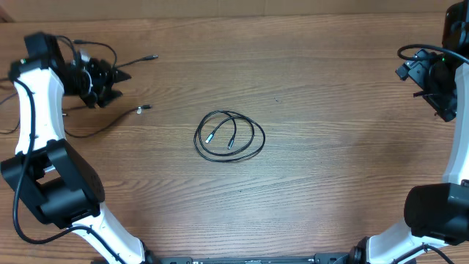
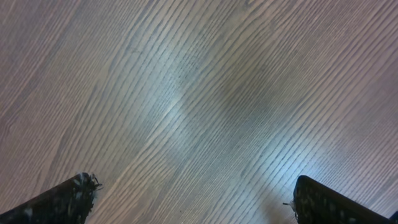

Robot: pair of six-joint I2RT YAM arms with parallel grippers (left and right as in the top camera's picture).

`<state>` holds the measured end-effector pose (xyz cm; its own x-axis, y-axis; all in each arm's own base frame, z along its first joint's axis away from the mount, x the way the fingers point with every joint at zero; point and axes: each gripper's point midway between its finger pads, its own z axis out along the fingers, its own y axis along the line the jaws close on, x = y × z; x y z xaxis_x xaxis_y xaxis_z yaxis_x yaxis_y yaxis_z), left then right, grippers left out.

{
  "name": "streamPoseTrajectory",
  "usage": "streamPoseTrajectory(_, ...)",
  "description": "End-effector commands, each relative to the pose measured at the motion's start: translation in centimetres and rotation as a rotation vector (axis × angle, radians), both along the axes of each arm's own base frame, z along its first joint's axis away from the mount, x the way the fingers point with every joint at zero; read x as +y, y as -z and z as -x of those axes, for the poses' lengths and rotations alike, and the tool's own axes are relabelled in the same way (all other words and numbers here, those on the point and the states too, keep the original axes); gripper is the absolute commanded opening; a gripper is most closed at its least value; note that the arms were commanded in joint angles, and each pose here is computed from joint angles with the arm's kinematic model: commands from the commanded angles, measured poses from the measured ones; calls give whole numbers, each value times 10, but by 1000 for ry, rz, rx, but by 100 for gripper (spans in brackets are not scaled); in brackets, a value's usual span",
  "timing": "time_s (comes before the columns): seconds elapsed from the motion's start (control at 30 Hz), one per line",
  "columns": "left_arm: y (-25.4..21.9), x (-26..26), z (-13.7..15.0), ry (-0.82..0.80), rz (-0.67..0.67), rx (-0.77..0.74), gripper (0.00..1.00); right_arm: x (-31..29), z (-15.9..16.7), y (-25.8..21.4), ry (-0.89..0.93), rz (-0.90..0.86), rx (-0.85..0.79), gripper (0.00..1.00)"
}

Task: Untangle cables
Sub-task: 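Reach the left gripper to the center black cable loop, then grasp the center cable with the left gripper and lift it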

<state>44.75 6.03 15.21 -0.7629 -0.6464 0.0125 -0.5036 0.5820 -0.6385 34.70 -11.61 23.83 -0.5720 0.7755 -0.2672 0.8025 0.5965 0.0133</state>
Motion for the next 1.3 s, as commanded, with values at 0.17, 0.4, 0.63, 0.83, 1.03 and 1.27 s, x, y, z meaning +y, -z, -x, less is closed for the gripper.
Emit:
streamPoseTrajectory(0.17, -48, -81, 12, 574, -196, -257, 87, 0, 0, 0, -3, 0, 1, 100)
streamPoseTrajectory(0.4, -2, -150, 27, 783, -321, -169, 71, 0, 0, 1, -3, 0, 2, 100)
streamPoseTrajectory(0.63, 46, -206, 30, 985, -567, -209, 79, 0, 0, 0, -3, 0, 1, 100)
streamPoseTrajectory(0.83, 77, -241, 39, 1100, -692, -269, 79, 0, 0, 0, -3, 0, 1, 100)
streamPoseTrajectory(1.03, 111, -242, 48, 1151, -714, -294, 84, 0, 1, 0, -3, 0, 1, 100)
streamPoseTrajectory(1.27, 124, -223, 31, 1087, -838, -316, 75, 0, 1, 0, -3, 0, 1, 100)
